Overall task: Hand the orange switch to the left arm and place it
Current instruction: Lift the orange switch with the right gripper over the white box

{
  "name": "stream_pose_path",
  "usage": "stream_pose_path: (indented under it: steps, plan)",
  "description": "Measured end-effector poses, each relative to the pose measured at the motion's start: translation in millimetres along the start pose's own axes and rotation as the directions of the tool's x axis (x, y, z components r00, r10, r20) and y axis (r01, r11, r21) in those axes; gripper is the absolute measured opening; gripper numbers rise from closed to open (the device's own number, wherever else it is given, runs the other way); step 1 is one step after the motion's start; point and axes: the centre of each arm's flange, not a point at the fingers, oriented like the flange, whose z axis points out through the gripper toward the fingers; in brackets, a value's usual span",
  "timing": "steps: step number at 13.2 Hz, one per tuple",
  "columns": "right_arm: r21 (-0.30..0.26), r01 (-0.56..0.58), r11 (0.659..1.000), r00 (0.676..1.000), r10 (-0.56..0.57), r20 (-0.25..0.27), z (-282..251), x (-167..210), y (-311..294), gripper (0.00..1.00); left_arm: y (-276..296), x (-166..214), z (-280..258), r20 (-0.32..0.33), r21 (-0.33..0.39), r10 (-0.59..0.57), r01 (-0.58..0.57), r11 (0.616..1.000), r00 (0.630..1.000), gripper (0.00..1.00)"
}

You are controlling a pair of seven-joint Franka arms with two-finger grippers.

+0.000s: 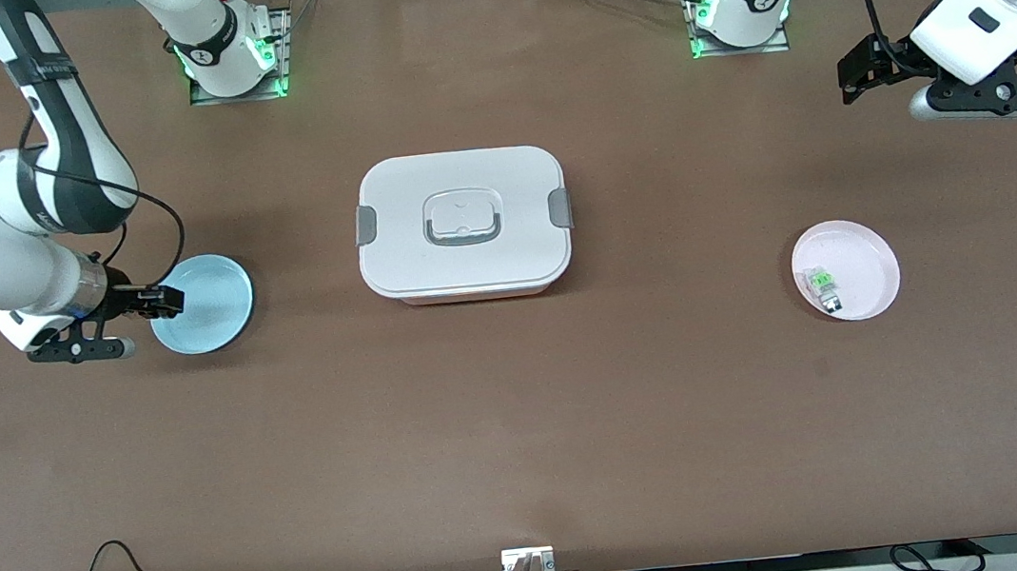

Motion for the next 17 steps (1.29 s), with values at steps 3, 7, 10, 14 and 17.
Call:
stream_pose_path:
  steps: [3,7,10,14,17]
  plan:
    - [0.019,0.039,0.999,0.999,-0.039,-0.038,-55,6,-22,0.74,0,0,0,0.000,0.000,0.000,0.000,1.000,1.000,1.00]
    - [0.040,0.115,0.993,0.988,-0.110,-0.107,-114,6,-69,0.74,0,0,0,0.000,0.000,0.000,0.000,1.000,1.000,1.00]
    - [0.070,0.141,0.987,0.982,-0.131,-0.134,-139,4,-90,0.74,0,0,0,0.000,0.000,0.000,0.000,1.000,1.000,1.00]
    - [0.072,0.159,0.985,0.978,-0.147,-0.149,-160,5,-90,0.74,-4,1,2,0.009,-0.006,-0.007,0.008,1.000,1.000,1.00]
    - [0.060,0.239,0.969,0.959,-0.226,-0.171,-181,5,-89,0.74,-3,4,11,0.044,-0.046,-0.006,0.008,0.999,0.999,1.00]
